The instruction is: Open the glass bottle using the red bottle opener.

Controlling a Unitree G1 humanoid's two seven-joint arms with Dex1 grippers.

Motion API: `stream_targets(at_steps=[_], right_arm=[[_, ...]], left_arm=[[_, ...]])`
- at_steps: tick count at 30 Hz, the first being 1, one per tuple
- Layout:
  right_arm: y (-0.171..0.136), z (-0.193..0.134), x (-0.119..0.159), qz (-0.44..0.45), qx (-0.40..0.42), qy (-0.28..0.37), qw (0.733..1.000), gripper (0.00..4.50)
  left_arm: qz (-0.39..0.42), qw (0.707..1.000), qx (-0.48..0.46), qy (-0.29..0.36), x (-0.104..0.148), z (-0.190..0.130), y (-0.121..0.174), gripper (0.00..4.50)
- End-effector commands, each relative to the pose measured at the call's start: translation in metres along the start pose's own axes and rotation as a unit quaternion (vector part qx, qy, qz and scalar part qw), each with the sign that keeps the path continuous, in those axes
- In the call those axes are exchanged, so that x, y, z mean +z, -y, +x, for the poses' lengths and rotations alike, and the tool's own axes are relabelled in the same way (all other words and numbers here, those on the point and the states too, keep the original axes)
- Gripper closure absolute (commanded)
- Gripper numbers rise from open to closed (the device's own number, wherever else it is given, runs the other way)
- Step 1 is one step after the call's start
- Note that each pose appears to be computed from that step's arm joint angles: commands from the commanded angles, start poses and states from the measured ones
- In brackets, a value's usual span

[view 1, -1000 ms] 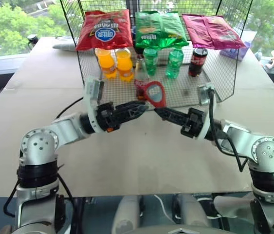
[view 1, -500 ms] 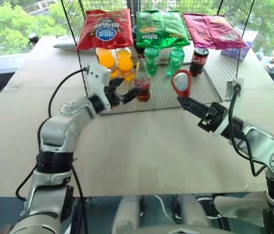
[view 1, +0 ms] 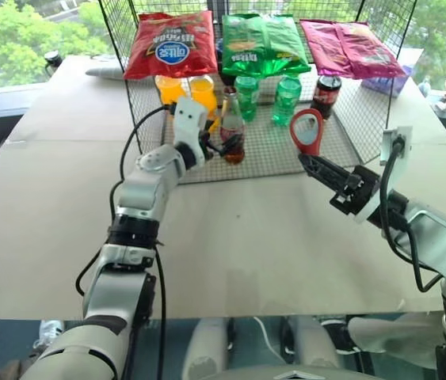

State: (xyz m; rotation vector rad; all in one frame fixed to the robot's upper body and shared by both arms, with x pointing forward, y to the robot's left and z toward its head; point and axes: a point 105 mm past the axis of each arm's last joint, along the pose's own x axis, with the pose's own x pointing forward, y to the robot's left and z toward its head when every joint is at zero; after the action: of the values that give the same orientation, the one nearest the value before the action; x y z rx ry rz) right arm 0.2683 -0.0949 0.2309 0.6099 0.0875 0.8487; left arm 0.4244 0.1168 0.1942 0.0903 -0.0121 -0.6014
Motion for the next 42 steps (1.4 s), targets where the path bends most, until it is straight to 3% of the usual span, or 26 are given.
stream_targets(at_steps=[1, 7, 10, 12, 13, 20, 28, 31, 36, 42], right_arm=[[-0.013, -0.003, 0.009, -0.014, 0.020, 0.019, 1.000, 4.50], [-0.014, -0.001, 0.010, -0.018, 0.023, 0.020, 0.999, 4.50], [-0.014, -0.001, 0.010, -0.020, 0.024, 0.020, 0.999, 4.50], [-0.014, -0.002, 0.009, -0.020, 0.023, 0.019, 0.999, 4.50], [-0.014, -0.002, 0.009, -0.021, 0.022, 0.019, 0.999, 4.50], [-0.010, -0.004, 0.007, -0.059, -0.004, 0.009, 0.998, 4.50], [-0.004, 0.001, 0.010, -0.183, -0.042, 0.007, 0.982, 4.50], [0.004, 0.003, 0.019, -0.253, -0.081, 0.021, 0.964, 4.50], [0.019, 0.008, 0.031, -0.406, -0.159, 0.033, 0.899, 4.50], [0.042, 0.005, 0.031, -0.508, -0.238, 0.045, 0.826, 4.50]], left_arm=[[0.027, 0.999, -0.009, 0.031, 0.021, 0.011, 0.004, 0.06], [0.030, 0.999, -0.015, 0.035, 0.022, 0.024, 0.006, 0.06], [0.021, 0.999, -0.021, 0.040, 0.022, 0.028, 0.006, 0.85], [0.023, 0.998, -0.026, 0.045, 0.023, 0.029, 0.006, 1.85], [0.024, 0.998, -0.027, 0.046, 0.023, 0.029, 0.006, 1.93], [0.033, 0.993, -0.086, 0.070, 0.030, 0.021, 0.020, 1.93], [0.020, 0.969, -0.221, 0.111, 0.052, 0.001, 0.074, 1.93], [0.016, 0.960, -0.259, 0.103, 0.049, 0.000, 0.093, 1.93], [0.021, 0.946, -0.316, 0.063, 0.028, 0.004, 0.123, 1.93], [0.034, 0.945, -0.324, 0.034, 0.010, 0.016, 0.136, 1.93]])
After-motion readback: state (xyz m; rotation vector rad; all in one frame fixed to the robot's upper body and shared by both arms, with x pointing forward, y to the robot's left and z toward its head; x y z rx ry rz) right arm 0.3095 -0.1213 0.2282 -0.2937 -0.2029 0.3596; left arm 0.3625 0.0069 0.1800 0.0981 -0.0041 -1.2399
